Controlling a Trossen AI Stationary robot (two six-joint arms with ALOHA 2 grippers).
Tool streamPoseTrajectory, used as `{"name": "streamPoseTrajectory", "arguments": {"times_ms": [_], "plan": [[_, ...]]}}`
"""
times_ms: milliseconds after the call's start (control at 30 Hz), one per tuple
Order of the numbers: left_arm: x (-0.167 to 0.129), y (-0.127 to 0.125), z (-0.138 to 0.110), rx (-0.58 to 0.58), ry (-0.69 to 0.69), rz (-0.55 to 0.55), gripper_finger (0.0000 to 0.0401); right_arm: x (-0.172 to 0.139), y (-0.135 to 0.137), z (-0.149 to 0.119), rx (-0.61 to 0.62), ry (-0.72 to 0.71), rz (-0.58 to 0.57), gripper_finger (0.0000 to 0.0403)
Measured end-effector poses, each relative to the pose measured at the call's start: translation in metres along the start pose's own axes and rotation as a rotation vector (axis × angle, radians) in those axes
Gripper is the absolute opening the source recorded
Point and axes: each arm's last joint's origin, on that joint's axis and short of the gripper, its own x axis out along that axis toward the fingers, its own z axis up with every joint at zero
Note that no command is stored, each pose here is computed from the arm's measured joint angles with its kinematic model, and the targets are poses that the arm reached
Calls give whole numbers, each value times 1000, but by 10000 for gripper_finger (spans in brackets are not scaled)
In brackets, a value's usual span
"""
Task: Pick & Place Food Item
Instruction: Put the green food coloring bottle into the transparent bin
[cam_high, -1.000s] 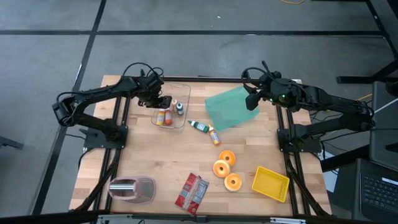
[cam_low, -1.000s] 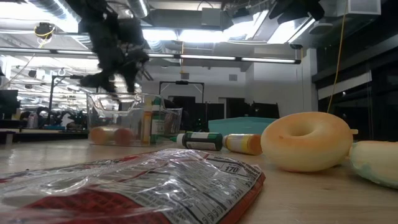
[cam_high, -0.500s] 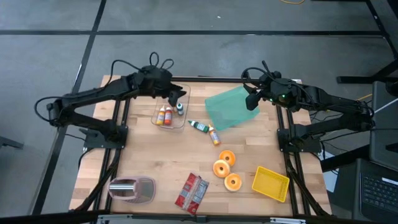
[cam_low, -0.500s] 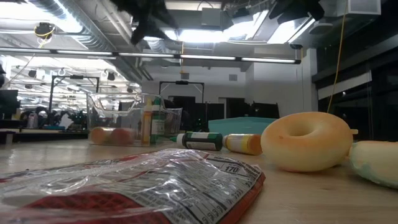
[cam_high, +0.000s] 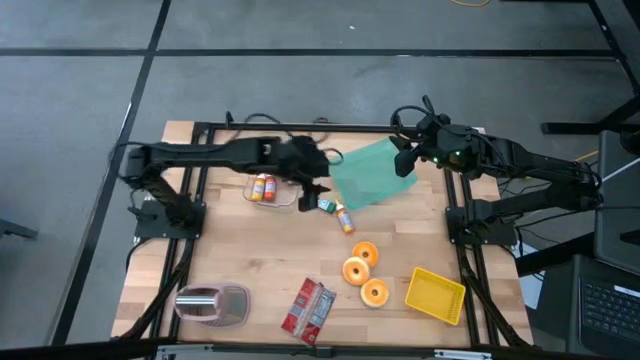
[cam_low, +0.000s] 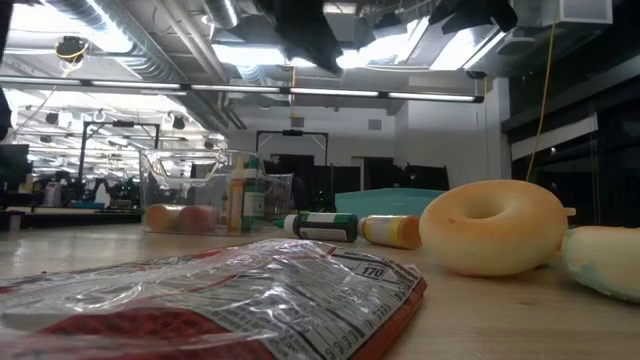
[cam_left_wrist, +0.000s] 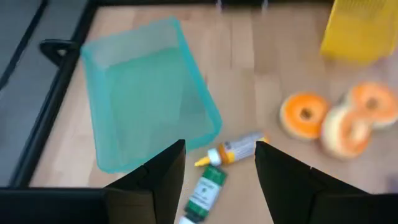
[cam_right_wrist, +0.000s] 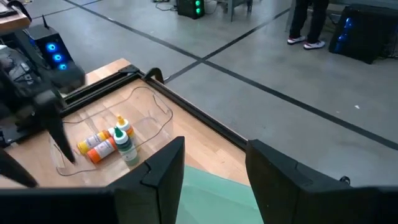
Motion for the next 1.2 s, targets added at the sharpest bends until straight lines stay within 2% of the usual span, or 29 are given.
{"name": "streamPoseTrajectory", "arguments": {"times_ms": [100,200,367,533,800,1200], "plan": [[28,0,-1,112,87,-28,188,0,1,0,2,7,19,168],[53,1,-5,178,168,-72,188,0,1,0,2,8,23,168],[91,0,-27,257,354,-119,188,0,1,0,2,9,25,168],[117,-2,-42,308,441,-153,188,0,1,0,-5,11,29,168],[135,0,-53,353,489,-149,188,0,1,-1,-27,17,46,168],[172,9,-80,309,592,-140,188,0,2,0,-26,13,51,168]]}}
